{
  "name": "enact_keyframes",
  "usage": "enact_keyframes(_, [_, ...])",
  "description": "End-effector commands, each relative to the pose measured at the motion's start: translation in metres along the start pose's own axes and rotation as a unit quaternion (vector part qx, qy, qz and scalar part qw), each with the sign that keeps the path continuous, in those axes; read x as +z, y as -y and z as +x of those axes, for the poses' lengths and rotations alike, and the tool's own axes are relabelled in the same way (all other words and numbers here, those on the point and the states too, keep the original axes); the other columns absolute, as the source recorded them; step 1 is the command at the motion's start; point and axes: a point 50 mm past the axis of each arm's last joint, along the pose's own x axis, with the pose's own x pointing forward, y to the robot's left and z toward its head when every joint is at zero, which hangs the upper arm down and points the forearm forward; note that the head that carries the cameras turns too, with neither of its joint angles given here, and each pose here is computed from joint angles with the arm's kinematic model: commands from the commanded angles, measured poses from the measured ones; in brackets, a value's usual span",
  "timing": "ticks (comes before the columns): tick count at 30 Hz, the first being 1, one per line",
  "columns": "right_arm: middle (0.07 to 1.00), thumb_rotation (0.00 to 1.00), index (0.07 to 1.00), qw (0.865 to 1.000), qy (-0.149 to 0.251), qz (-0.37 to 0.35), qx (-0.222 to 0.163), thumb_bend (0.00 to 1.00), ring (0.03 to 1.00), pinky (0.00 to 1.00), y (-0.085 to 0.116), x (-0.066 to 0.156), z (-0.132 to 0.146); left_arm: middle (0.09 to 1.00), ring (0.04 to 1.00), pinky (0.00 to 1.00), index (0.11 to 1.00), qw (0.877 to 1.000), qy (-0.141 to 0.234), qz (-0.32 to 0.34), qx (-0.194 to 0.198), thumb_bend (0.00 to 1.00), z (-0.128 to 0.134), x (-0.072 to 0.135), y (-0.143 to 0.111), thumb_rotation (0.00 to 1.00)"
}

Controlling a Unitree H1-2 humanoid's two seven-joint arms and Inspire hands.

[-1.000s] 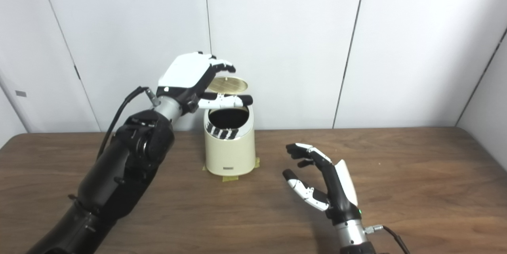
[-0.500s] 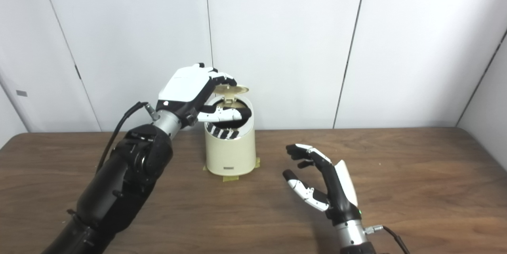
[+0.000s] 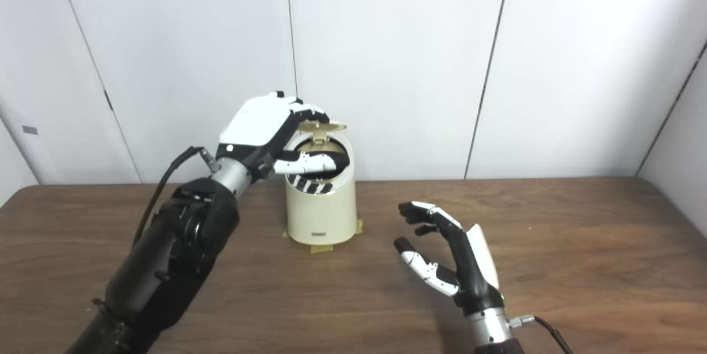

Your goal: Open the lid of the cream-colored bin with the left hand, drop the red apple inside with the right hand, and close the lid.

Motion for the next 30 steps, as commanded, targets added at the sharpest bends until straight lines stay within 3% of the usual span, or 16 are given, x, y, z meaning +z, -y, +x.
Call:
enact_keyframes(1, [0.714,0.59,0.713,1.000,0.021,0.000,-0.008,0.24,0.695,0.60,0.003,0.009,0.007,0.784,0.905,1.00,0.777,1.000,0.003,0.009,0.020,0.89,0.003,0.004,-0.015,0.99])
enact_keyframes(14, [0.711,0.53,0.714,1.000,0.021,-0.002,-0.009,0.22,0.687,0.58,0.003,0.016,0.006,0.768,0.894,1.00,0.758,1.000,-0.012,0.012,-0.012,0.91,-0.009,-0.007,0.020,1.00])
enact_keyframes(20, [0.710,0.48,0.710,1.000,0.022,0.004,-0.009,0.22,0.687,0.58,0.003,0.016,0.006,0.758,0.880,1.00,0.741,1.000,-0.016,0.004,-0.026,0.88,-0.018,-0.011,0.038,1.00])
enact_keyframes(30, [0.708,0.49,0.708,1.000,0.018,0.003,-0.009,0.23,0.685,0.57,0.004,0.017,0.006,0.770,0.875,1.00,0.736,0.999,-0.017,-0.006,-0.040,0.85,-0.026,-0.017,0.053,0.99])
